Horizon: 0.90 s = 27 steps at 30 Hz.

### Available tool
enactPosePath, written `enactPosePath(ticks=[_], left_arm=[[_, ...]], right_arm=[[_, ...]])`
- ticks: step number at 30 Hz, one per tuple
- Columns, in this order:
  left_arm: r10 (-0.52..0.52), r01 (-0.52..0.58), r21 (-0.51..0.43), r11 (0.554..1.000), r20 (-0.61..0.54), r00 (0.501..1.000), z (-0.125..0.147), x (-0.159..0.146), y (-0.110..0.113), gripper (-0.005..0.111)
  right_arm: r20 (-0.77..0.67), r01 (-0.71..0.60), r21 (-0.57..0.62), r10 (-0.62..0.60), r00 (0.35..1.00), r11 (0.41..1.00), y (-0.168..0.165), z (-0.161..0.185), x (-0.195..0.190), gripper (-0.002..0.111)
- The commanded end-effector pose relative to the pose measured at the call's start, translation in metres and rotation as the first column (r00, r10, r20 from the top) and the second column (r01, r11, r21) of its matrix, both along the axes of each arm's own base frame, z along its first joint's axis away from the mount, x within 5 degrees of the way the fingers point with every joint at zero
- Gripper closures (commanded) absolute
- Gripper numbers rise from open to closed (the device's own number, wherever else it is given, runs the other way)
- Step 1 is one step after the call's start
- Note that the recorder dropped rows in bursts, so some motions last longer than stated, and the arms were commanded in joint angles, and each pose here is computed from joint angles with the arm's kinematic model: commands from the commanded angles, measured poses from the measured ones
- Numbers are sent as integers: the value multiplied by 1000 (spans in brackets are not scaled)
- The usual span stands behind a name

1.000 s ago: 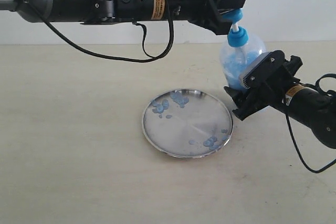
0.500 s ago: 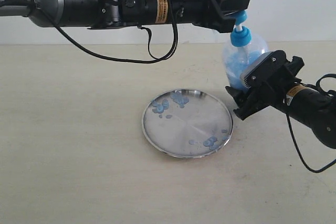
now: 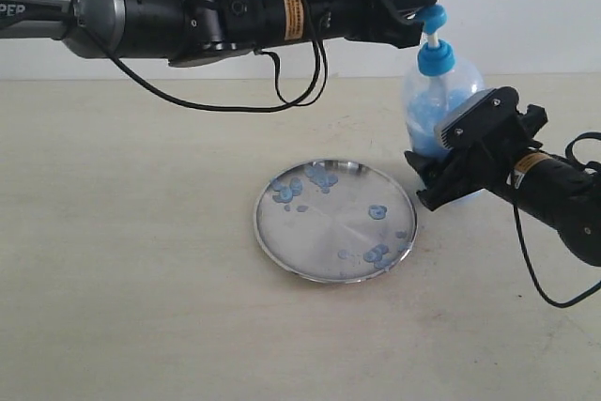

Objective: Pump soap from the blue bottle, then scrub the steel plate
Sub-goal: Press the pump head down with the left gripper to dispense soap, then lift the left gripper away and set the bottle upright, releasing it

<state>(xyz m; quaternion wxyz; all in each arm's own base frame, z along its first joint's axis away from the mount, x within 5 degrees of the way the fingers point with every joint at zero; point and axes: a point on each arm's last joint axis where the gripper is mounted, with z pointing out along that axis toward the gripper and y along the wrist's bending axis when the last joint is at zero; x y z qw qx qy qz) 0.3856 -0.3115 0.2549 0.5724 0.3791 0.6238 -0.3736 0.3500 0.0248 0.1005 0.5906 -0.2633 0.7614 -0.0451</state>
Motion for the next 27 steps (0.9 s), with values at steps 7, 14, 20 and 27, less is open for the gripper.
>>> enactPosePath(ticks=[7, 14, 20, 27], left_arm=[[108, -103, -67, 992, 87, 990, 46, -8, 12, 102], [224, -227, 21, 974, 103, 969, 35, -16, 31, 102], [225, -235, 117, 965, 89, 970, 13, -50, 55, 102], [436, -442, 57, 895, 94, 895, 20, -108, 118, 102]], right_arm=[[-91, 71, 198, -53, 994, 978, 0, -8, -3, 108], [-102, 126, 277, -101, 990, 952, -2, -6, -2, 108], [-77, 119, 288, -100, 992, 950, -2, -4, -1, 101], [-58, 115, 289, -102, 993, 950, -2, -2, -1, 20]])
